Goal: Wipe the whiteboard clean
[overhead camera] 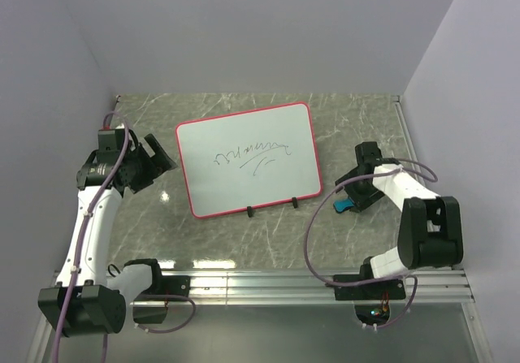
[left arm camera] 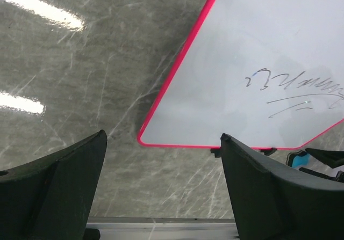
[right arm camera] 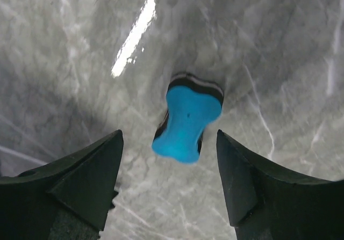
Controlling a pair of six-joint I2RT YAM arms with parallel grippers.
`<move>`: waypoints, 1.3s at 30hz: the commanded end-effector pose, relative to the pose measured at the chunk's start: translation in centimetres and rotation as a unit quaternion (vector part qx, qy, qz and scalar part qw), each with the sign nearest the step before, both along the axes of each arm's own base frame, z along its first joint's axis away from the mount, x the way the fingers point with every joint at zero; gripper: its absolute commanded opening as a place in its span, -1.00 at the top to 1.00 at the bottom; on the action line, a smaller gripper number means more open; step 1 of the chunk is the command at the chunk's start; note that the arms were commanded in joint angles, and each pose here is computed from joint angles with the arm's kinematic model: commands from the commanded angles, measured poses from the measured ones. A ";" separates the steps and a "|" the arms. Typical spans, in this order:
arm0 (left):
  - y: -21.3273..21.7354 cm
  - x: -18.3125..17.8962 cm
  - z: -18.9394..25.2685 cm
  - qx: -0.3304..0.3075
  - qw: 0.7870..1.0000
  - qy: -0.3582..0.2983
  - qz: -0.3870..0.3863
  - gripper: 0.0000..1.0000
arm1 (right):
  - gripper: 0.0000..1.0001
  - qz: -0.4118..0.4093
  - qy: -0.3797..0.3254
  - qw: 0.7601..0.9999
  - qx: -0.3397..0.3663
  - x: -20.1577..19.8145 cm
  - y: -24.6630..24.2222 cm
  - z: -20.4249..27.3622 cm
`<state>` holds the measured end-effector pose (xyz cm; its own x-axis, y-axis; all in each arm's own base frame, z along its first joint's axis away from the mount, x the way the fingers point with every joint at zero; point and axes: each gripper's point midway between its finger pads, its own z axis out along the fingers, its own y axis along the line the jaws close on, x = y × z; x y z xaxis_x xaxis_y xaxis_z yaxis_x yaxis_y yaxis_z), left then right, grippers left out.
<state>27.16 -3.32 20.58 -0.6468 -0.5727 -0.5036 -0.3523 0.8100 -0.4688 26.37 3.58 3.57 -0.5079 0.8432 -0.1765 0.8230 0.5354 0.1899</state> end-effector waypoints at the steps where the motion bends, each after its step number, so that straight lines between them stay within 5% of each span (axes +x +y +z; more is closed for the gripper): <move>1: 0.4 -0.7 -0.4 0.015 1.000 0.006 0.000 -0.83 | -0.52 -0.003 -0.014 1.000 -0.015 1.8 -0.8 -0.3; 6: 0.7 -0.8 -0.8 0.018 1.000 0.018 0.013 -0.78 | -0.33 -0.001 0.013 0.999 -0.032 1.2 -1.6 -2.1; 15: -0.2 0.8 -0.2 -0.005 1.000 -0.001 -0.004 -0.79 | 0.51 0.025 0.029 0.998 -0.049 1.4 -2.2 -1.8; 22: -0.4 3.6 1.0 0.011 0.997 -0.055 -0.044 -0.47 | 1.00 0.044 -0.004 0.997 -0.062 1.5 -2.7 1.6; 24: -0.7 4.3 1.6 0.014 0.995 -0.073 -0.063 -0.31 | 1.00 0.050 -0.016 0.996 -0.067 1.3 -2.9 3.0; 30: -1.6 6.7 3.2 0.001 0.985 -0.142 -0.094 -0.32 | 1.00 0.062 -0.049 0.993 -0.083 0.6 -3.4 7.3; 33: -3.9 7.2 3.7 -0.033 0.968 -0.182 -0.168 -0.42 | 1.00 0.068 -0.069 0.992 -0.084 -0.4 -3.3 9.3; 39: -3.2 8.8 2.1 -0.017 0.964 -0.204 -0.168 -0.74 | 1.00 0.068 -0.108 0.989 -0.073 -3.0 -2.8 12.1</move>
<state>34.26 -6.55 21.37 -0.6132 -0.4269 -0.6647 0.0385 0.8243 -0.5649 25.12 0.99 14.00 -0.5551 0.7303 -0.3982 0.6940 0.6705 0.2623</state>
